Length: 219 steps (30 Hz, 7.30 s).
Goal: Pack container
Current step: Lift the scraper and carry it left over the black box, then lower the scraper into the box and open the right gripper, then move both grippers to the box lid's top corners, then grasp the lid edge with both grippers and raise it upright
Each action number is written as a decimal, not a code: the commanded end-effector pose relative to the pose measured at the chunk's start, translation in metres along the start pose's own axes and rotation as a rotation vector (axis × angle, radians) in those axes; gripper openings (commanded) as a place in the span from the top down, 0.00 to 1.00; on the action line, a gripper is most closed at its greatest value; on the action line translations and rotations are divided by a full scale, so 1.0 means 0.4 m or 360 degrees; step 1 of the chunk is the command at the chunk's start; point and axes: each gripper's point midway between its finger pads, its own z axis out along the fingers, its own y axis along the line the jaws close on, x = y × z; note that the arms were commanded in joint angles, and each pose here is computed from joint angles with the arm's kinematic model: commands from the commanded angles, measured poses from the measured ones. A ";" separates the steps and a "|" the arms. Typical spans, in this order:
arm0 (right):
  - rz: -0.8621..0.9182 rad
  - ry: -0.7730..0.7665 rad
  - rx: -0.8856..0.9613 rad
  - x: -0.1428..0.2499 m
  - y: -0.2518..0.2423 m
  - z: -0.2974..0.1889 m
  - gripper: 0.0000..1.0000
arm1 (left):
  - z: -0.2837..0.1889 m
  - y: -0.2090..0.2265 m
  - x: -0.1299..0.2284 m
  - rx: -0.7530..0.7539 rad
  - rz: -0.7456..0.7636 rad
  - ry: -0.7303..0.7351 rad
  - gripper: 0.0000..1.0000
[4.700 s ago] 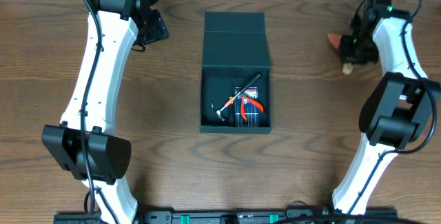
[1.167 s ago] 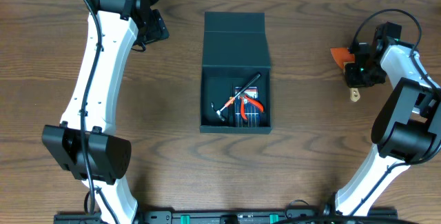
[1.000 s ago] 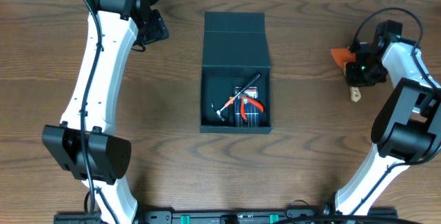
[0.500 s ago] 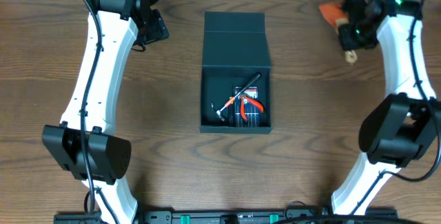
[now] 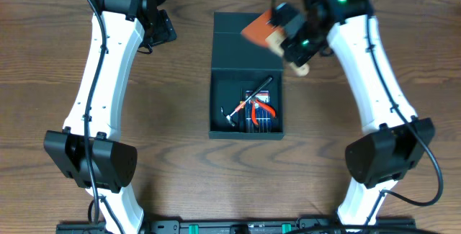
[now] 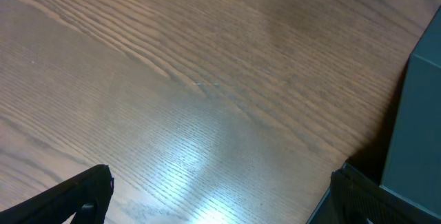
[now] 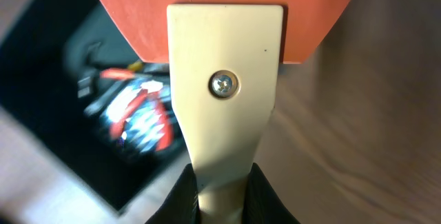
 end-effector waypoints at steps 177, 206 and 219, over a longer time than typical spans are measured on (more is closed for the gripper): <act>0.1092 -0.0156 -0.0340 0.130 -0.158 0.155 0.99 | -0.003 -0.339 0.111 0.2074 0.0984 0.0340 0.94; 0.1472 0.0005 -0.0590 0.152 -0.173 0.361 0.99 | 0.262 -0.329 0.200 0.1886 0.0938 0.0699 0.94; 0.1552 -0.0056 -0.0509 0.148 -0.219 0.366 0.99 | 0.370 -0.361 0.256 0.1860 0.0876 0.0847 0.94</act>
